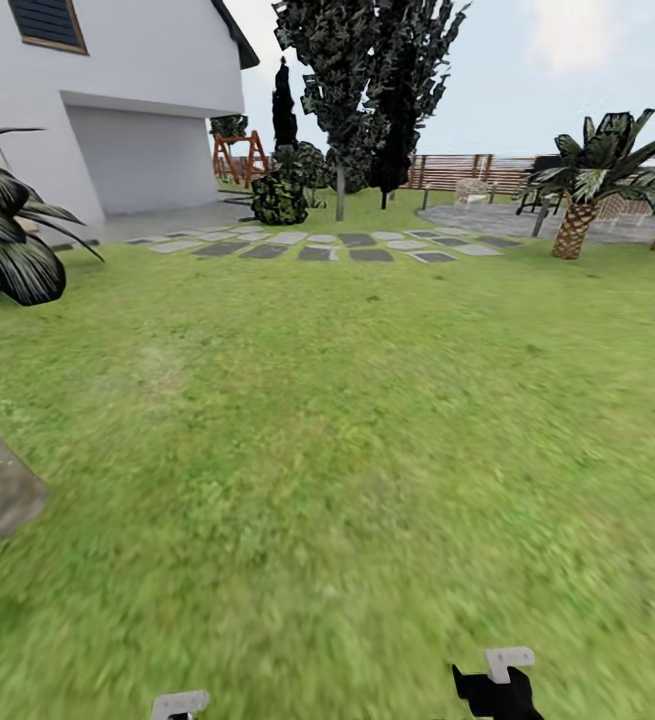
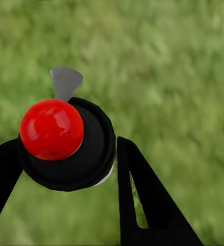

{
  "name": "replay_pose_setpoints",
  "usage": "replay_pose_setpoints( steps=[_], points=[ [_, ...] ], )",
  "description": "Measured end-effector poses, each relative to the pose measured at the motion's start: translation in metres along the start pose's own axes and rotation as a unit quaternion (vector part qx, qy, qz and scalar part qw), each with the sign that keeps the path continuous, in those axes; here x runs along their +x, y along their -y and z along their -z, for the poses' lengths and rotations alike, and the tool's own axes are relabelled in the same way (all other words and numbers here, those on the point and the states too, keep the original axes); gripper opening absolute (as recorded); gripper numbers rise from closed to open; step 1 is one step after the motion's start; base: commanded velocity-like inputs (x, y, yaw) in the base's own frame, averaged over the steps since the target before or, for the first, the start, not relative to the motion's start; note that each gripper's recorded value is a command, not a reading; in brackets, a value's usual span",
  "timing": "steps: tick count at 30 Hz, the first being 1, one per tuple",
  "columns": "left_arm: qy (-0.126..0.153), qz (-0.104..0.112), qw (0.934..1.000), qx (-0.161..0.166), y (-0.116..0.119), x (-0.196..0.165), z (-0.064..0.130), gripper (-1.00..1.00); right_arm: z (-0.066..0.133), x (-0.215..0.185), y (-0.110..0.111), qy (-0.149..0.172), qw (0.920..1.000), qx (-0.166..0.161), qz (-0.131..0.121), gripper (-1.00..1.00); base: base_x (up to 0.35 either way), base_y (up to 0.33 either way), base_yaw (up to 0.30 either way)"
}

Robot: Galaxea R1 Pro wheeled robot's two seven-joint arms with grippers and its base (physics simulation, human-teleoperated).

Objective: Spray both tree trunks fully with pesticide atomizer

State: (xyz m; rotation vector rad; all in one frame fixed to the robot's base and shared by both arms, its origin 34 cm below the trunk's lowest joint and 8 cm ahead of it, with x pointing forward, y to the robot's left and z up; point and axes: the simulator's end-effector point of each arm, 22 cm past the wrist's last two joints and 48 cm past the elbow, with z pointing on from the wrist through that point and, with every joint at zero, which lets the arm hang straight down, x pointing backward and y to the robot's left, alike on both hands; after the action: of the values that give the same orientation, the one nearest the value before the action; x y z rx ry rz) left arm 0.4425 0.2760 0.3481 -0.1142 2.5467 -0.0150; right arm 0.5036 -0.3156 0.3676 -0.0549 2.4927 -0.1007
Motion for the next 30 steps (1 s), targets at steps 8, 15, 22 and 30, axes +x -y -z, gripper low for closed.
replay_pose_setpoints(
  steps=[8, 15, 22, 30],
  points=[
    [0.0, 0.001, 1.0, 0.0, -0.0002, 0.0, 0.0, -1.0, 0.0, 0.0, 0.0, 0.0, 1.0, 0.0, 0.0, 1.0, 0.0, -0.053, -0.267],
    [0.0, 0.0, 1.0, 0.0, 0.0, 0.0, 0.0, -1.0, 0.0, 0.0, 0.0, 0.0, 1.0, 0.0, 0.0, 1.0, 0.0, -0.063, -0.267],
    [-0.001, 0.0, 1.0, 0.0, 0.0001, 0.0002, 0.0, -1.0, 0.0, 0.0, 0.0, 0.0, 1.0, 0.0, 0.0, 1.0, 0.0, -0.266, -0.267],
    [0.0, 0.0, 1.0, 0.0, 0.0001, 0.0002, 0.0, -1.0, 0.0, 0.0, 0.0, 0.0, 1.0, 0.0, 0.0, 1.0, 0.0, -0.273, -0.267]
  ],
)
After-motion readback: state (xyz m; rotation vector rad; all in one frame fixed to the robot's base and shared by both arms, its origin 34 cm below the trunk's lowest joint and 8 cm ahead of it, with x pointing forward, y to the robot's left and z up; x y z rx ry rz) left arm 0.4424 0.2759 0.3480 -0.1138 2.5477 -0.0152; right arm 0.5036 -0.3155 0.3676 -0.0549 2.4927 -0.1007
